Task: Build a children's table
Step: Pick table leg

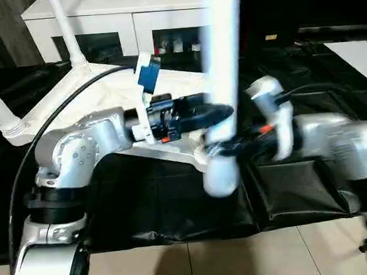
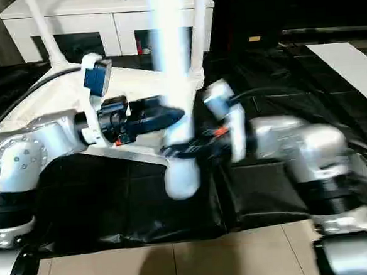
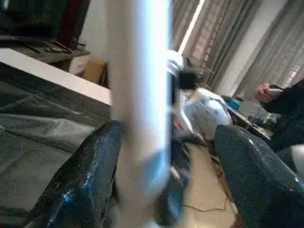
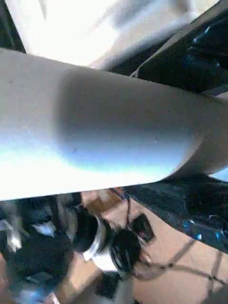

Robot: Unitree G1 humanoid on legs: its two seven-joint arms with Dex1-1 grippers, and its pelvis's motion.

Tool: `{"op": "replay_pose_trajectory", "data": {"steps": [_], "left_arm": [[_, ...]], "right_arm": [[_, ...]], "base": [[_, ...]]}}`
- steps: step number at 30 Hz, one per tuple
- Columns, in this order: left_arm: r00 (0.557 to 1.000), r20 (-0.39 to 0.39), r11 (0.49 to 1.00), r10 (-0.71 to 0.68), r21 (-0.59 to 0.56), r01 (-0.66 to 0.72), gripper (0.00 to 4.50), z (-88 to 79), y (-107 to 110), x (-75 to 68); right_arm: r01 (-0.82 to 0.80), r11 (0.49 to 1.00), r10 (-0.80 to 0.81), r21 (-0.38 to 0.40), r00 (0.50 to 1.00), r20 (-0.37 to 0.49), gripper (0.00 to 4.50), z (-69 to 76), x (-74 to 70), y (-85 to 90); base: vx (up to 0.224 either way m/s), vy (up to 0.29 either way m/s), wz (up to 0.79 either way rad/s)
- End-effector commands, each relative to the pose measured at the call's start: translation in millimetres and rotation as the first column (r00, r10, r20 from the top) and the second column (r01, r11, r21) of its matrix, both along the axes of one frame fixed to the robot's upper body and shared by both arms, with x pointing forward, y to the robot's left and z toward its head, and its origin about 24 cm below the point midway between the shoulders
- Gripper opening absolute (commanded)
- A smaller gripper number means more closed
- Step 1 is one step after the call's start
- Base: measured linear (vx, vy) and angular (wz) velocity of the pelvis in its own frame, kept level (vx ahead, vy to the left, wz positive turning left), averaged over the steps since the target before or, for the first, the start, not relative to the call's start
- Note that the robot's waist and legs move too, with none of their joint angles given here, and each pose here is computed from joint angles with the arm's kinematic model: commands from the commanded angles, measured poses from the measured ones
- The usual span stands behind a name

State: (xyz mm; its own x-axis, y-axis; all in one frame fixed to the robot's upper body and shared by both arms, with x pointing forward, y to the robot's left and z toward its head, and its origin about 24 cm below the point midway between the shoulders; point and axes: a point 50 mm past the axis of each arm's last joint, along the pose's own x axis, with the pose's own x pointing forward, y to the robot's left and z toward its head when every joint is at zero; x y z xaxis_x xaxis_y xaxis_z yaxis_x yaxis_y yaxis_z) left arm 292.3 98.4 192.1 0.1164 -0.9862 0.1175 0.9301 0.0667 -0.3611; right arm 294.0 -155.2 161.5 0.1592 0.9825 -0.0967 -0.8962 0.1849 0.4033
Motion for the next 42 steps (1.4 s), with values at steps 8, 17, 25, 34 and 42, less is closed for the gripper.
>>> {"op": "replay_pose_trajectory", "data": {"steps": [8, 17, 25, 34, 42], "left_arm": [[0.876, 0.171, 0.876, 0.451, 0.105, -0.471, 4.32, -16.7, 25, 21.9], [0.305, 0.413, 0.296, 0.858, 0.089, -0.951, 4.32, -45.8, 62, 7.1], [0.154, 0.482, 0.142, 0.863, 0.061, -0.988, 4.32, -69.0, 62, -9.2], [0.165, 0.450, 0.154, 0.878, 0.061, -0.986, 4.32, -82.4, 43, -7.3], [0.185, 0.474, 0.166, 0.861, 0.081, -0.983, 4.32, -90.4, 39, -9.2]], "right_arm": [[0.347, 0.935, -0.331, -0.070, 0.927, 0.180, 1.86, 2.7, 10.6, -20.7], [0.747, 0.664, -0.685, -0.028, 0.623, 0.377, 1.86, -18.4, 0.7, -12.9], [0.845, 0.533, -0.796, 0.033, 0.488, 0.358, 1.86, -40.2, -9.6, -6.5], [0.863, 0.502, -0.804, 0.056, 0.442, 0.398, 1.86, -49.1, -12.5, 1.3], [0.858, 0.507, -0.803, 0.080, 0.437, 0.405, 1.86, -49.3, -14.9, -0.4]], "base": [[0.000, 0.000, 0.00], [0.000, 0.000, 0.00], [0.000, 0.000, 0.00], [0.000, 0.000, 0.00], [0.000, -0.001, 0.03]]}}
